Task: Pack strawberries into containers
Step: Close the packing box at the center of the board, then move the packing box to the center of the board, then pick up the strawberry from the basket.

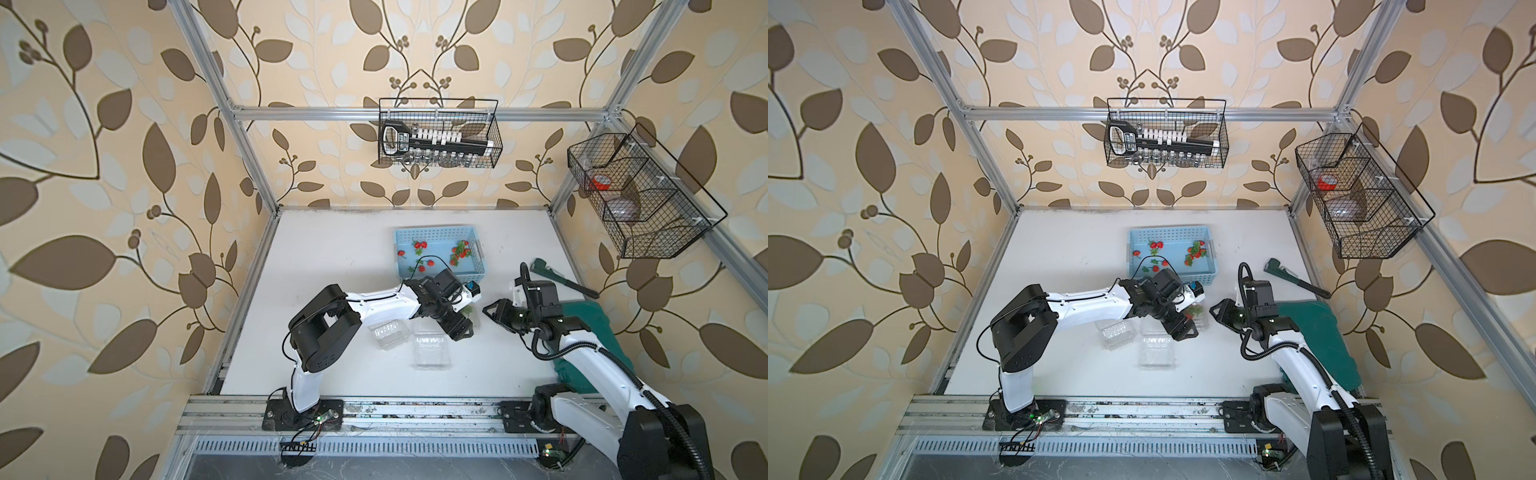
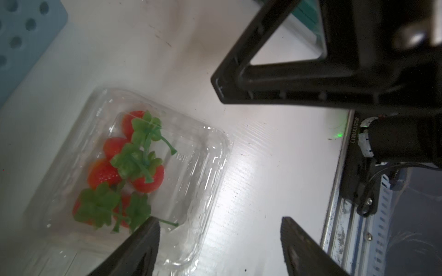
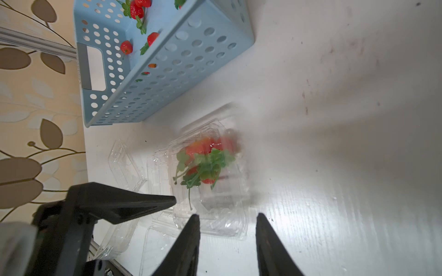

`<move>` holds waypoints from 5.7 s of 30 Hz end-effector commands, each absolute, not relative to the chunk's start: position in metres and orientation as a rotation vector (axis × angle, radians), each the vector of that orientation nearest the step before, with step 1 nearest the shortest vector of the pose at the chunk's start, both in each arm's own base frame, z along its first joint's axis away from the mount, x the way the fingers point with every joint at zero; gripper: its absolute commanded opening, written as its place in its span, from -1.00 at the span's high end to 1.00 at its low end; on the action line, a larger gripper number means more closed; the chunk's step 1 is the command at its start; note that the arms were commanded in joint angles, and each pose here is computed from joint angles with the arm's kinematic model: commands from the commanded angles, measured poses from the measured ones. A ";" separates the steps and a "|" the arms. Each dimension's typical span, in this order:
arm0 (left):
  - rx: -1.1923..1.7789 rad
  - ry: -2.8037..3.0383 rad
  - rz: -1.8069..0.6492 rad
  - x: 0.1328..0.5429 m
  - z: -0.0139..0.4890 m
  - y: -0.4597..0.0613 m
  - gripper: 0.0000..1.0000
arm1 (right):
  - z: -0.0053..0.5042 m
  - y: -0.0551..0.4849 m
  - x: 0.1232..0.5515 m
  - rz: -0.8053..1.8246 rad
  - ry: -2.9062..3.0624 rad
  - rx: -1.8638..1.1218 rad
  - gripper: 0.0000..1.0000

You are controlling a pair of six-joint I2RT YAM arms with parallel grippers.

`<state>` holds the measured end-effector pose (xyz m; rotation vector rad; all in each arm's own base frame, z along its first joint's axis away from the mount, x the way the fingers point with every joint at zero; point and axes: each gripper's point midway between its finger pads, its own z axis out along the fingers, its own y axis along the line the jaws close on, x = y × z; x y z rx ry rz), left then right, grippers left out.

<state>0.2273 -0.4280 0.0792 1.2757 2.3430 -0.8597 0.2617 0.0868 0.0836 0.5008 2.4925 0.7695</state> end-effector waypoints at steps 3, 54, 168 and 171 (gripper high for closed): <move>1.326 2.319 -0.782 0.230 0.079 -0.429 -0.60 | 0.072 0.093 0.259 0.808 2.512 0.471 0.21; 1.100 2.215 -0.815 0.281 0.151 -0.393 -0.56 | 0.039 0.102 0.236 0.729 2.594 0.475 0.14; 0.334 2.285 -0.629 0.365 0.226 -0.147 -0.56 | 0.031 0.245 0.575 0.565 2.510 0.215 0.12; 0.335 2.282 -0.631 0.364 0.227 -0.147 -0.56 | 0.027 0.243 0.574 0.553 2.516 0.220 0.12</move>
